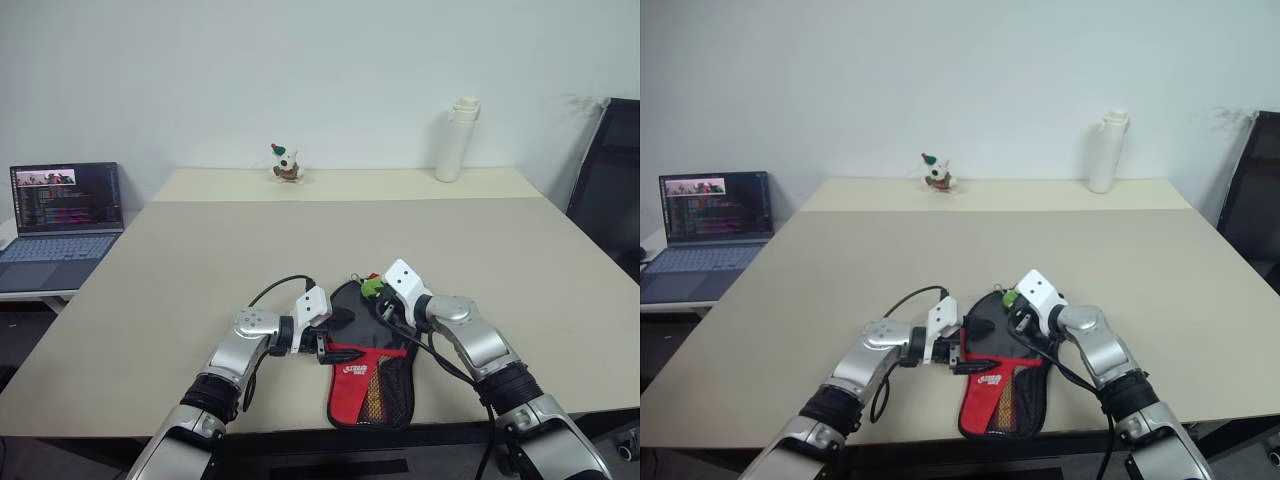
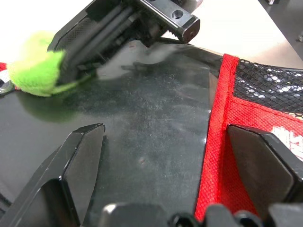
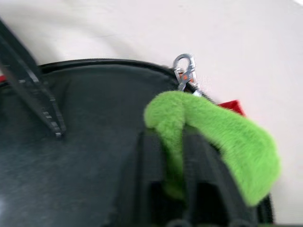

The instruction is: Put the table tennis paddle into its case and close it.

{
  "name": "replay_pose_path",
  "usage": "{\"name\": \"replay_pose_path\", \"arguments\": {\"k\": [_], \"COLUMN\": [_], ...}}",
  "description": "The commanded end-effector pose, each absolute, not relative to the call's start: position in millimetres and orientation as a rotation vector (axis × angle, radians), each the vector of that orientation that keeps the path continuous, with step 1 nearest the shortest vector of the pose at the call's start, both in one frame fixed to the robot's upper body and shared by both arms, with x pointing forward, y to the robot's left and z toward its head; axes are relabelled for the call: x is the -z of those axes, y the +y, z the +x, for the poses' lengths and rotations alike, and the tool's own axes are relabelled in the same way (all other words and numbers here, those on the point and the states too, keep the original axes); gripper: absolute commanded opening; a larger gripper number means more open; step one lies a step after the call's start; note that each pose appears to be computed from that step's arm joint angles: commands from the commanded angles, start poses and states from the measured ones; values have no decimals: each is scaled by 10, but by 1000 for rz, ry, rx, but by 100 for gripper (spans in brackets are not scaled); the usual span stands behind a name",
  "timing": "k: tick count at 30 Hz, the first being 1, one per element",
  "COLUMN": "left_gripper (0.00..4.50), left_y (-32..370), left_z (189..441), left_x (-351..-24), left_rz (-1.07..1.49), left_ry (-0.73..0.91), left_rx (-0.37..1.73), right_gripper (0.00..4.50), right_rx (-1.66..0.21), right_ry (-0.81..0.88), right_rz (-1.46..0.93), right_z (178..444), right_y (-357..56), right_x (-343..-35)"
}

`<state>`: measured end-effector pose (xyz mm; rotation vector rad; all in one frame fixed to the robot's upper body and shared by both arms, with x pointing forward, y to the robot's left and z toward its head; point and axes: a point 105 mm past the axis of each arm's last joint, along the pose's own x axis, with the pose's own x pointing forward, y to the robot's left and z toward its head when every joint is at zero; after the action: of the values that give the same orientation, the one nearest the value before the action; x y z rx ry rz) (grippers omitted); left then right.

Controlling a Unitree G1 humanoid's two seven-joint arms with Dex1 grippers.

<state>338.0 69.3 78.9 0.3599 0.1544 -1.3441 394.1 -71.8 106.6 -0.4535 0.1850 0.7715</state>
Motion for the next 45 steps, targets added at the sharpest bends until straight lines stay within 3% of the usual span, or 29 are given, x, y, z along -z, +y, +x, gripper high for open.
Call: {"name": "replay_pose_path", "arguments": {"k": [1, 11, 17, 24, 37, 45], "left_gripper": [450, 450, 450, 450, 450, 450], "left_y": [691, 688, 664, 670, 636, 493], "left_z": [3252, 3248, 3213, 3209, 3309, 3327], "left_x": [-546, -507, -475, -456, -379, -310], "left_rz": [369, 360, 355, 349, 420, 462], "left_ry": [256, 274, 284, 294, 329, 349], "left_rx": [1386, 1388, 1399, 1397, 1390, 1425], "right_gripper": [5, 5, 5, 5, 5, 5], "right_rx": [-748, -663, -626, -615, -574, -510], "right_ry": [113, 80, 132, 174, 180, 228], "right_rz": [-467, -537, -573, -603, -616, -603], "right_z": [4040, 4425, 4564, 4566, 4514, 4328], "right_y": [-743, -1009, -1170, -1316, -1651, -2105], "right_x": [-1294, -1621, -1563, -1427, -1467, -1425]}}
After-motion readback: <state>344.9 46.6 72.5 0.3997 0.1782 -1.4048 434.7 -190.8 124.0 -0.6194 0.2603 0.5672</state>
